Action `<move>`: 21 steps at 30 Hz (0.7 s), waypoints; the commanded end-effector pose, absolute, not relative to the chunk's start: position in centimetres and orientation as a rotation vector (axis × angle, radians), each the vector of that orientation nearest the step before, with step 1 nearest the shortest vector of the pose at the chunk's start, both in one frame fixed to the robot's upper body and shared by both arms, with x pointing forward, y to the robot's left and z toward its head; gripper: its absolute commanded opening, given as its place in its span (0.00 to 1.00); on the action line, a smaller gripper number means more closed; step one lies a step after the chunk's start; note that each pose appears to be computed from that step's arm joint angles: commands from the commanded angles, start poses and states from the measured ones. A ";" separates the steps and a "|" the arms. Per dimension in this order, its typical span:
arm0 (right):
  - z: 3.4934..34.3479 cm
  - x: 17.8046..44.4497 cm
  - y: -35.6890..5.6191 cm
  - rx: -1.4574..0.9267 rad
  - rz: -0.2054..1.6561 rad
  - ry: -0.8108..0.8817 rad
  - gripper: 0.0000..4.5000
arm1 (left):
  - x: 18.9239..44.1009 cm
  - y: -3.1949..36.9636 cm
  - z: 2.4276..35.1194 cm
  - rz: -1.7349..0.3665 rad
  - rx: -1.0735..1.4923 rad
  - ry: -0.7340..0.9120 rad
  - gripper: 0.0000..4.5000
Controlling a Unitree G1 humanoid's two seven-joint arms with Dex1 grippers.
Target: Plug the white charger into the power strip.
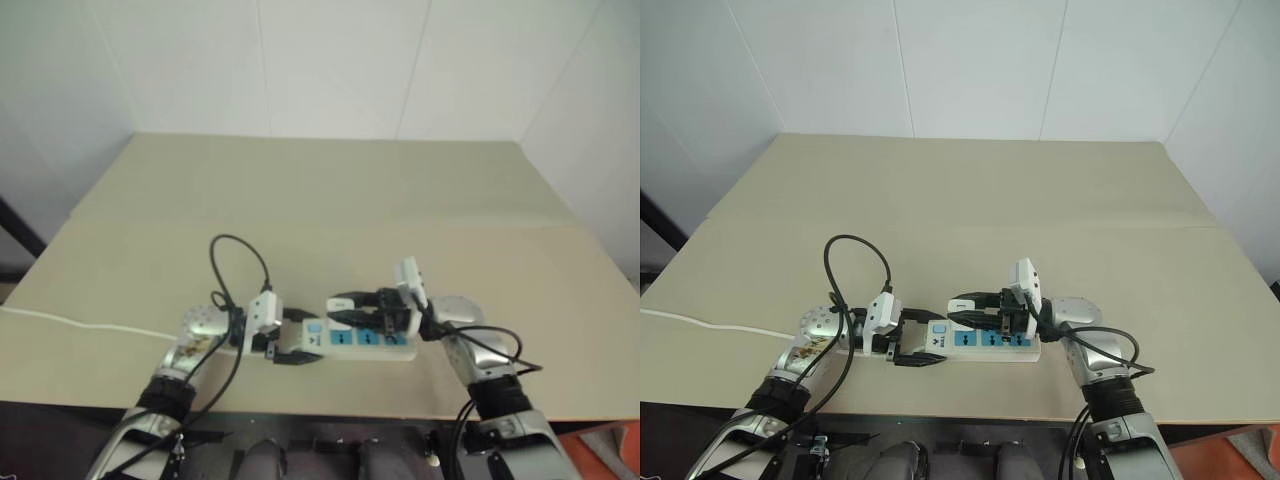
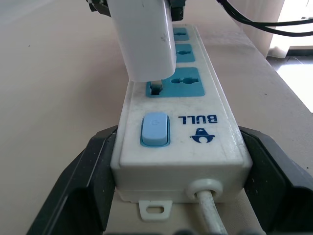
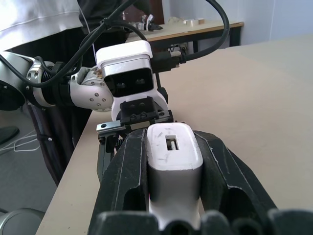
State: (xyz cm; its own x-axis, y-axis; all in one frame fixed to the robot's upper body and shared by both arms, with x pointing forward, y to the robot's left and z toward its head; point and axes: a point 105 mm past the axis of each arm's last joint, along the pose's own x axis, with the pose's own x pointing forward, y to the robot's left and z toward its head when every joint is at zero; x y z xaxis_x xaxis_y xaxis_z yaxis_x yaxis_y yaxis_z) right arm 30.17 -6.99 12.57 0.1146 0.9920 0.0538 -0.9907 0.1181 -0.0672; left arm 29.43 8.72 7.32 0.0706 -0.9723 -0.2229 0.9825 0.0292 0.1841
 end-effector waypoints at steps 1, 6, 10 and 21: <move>10.9 30.3 -7.4 -0.005 1.424 -0.023 0.25 | 29.0 8.5 6.2 -1.521 0.318 0.091 0.73; 10.4 30.7 -7.6 0.004 1.401 -0.005 0.25 | 29.0 8.6 6.2 -1.521 0.319 0.092 0.73; 10.1 30.7 -7.9 0.008 1.393 0.007 0.25 | 29.0 8.6 6.2 -1.522 0.320 0.091 0.73; 10.2 30.2 -8.2 -0.012 1.404 0.013 0.25 | 28.9 8.7 6.3 -1.526 0.328 0.091 0.73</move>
State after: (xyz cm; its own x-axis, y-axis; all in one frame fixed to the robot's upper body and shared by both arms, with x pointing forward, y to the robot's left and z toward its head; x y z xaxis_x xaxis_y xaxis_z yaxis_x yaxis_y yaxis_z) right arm 30.19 -7.61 11.24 0.1474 0.9884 0.0365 -0.9886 0.1483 -0.0251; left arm 29.39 8.70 7.19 0.0702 -0.9719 -0.2245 0.9832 0.0295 0.1799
